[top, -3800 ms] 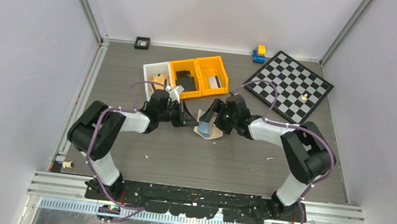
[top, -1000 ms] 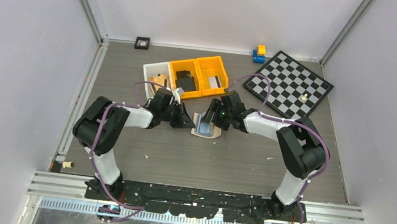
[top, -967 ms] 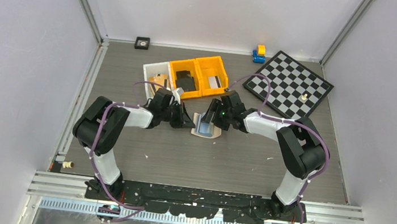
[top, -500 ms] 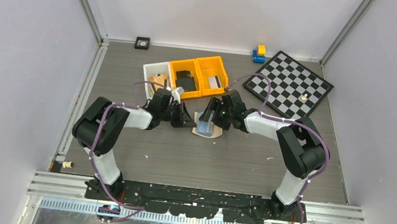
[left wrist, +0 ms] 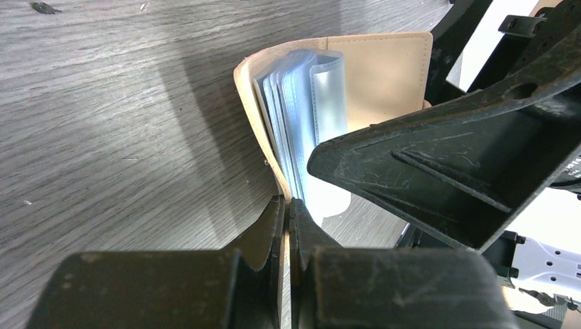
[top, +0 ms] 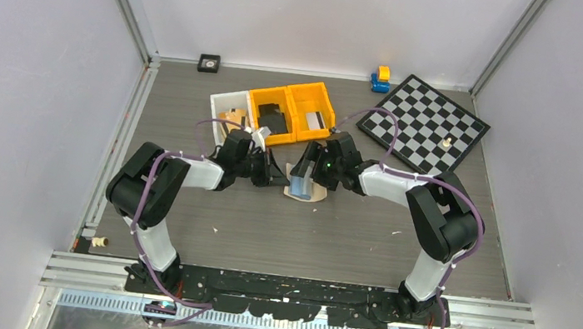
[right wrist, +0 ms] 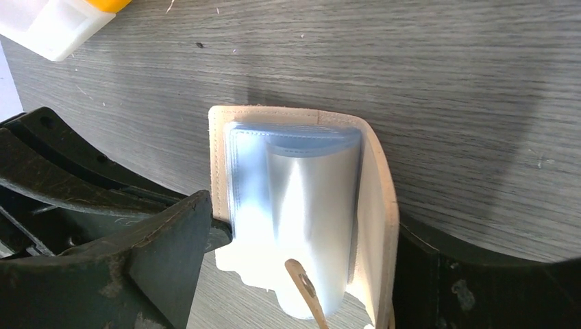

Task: Take the credit cards out of the card holder
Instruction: Pick up the card holder from the center of the board.

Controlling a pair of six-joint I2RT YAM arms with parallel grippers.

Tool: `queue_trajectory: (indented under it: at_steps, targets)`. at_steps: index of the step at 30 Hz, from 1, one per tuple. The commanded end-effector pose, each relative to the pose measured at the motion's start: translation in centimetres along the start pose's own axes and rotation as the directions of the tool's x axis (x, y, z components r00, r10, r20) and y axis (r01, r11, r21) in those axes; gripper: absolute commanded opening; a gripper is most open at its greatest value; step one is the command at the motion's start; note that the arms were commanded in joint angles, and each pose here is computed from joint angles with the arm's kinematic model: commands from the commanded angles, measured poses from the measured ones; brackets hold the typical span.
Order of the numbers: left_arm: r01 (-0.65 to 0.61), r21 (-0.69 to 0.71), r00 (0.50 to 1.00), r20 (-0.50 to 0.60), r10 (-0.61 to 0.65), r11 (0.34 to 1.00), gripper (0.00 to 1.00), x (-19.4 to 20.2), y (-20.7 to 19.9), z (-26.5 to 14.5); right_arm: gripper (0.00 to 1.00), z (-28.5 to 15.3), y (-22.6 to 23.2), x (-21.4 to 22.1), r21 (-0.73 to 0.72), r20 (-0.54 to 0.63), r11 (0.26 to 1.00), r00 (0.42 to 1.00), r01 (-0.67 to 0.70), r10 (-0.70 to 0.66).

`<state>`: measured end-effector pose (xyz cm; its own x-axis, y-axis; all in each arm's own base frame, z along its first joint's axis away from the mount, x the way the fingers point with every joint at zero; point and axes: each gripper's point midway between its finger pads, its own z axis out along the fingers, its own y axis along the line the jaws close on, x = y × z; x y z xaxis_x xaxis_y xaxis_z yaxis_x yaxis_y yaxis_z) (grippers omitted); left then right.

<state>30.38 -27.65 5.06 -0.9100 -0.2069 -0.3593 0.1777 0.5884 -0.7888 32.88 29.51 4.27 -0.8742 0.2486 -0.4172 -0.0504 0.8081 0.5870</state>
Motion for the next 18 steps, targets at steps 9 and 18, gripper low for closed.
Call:
queue_trajectory:
  at_steps: [9,18]
  targets:
    - [-0.031,0.057,1.000,0.003,0.031,0.998,0.00,-0.4,-1.7,-0.3,0.81,0.9,-0.7,0.7,0.024,-0.026,1.000,1.000,0.015,-0.015]
    - [-0.031,0.056,1.000,0.002,0.031,0.998,0.00,-0.4,-1.6,-0.3,0.76,1.3,-1.7,1.4,0.096,-0.077,0.993,0.995,0.062,-0.055]
